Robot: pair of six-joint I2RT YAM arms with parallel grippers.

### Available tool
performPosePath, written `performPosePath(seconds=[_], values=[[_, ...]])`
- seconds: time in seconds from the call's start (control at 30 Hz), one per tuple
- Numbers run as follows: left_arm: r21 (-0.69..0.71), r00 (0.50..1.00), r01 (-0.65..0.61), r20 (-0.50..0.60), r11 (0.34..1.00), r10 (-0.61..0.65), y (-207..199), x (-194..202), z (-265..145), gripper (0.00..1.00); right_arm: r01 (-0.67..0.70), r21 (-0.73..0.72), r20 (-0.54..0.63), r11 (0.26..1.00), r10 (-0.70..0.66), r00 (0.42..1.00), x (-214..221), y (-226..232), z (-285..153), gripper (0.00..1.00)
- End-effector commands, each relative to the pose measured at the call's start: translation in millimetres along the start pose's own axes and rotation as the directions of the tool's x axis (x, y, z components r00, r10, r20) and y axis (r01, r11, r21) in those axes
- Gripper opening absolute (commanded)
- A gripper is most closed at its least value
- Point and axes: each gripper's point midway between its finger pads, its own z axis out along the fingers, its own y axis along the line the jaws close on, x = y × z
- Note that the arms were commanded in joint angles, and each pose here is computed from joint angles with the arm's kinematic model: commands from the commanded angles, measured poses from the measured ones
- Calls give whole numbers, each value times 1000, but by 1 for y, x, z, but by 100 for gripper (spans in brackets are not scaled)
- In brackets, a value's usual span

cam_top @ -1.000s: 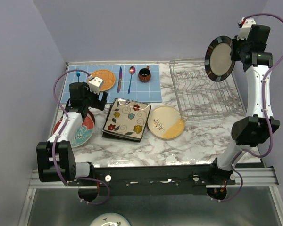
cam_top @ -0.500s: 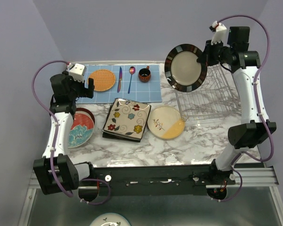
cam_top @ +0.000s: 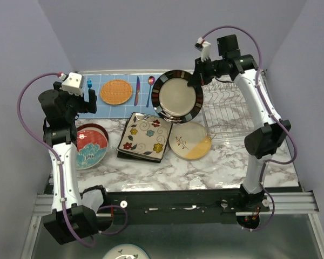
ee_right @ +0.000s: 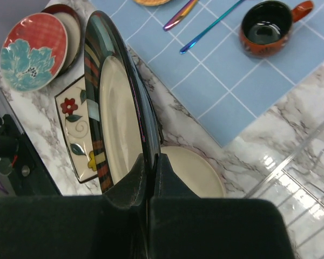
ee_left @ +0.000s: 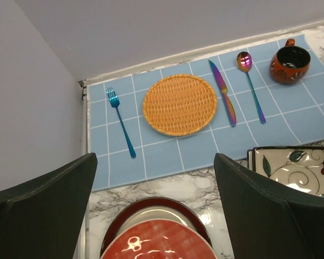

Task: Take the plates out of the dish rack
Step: Place the plate at the center of the board.

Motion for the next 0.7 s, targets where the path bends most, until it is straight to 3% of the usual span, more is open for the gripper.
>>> performPosePath(seconds=[0.0,0.4,0.67], values=[[-7,999,33,1,999,-33,0,-1,-12,99,29,-177,12,984,-27,1000,-15,48,33,1],[-32,999,31,19,999,-30,7,-12,-17,99,23,-439,-44,898,-47,998,-5,138,113,1],[111,986,107,-138,988,-92,-20,43,-8,99,47,-548,-40,835,-82,996,8,175,134,1]])
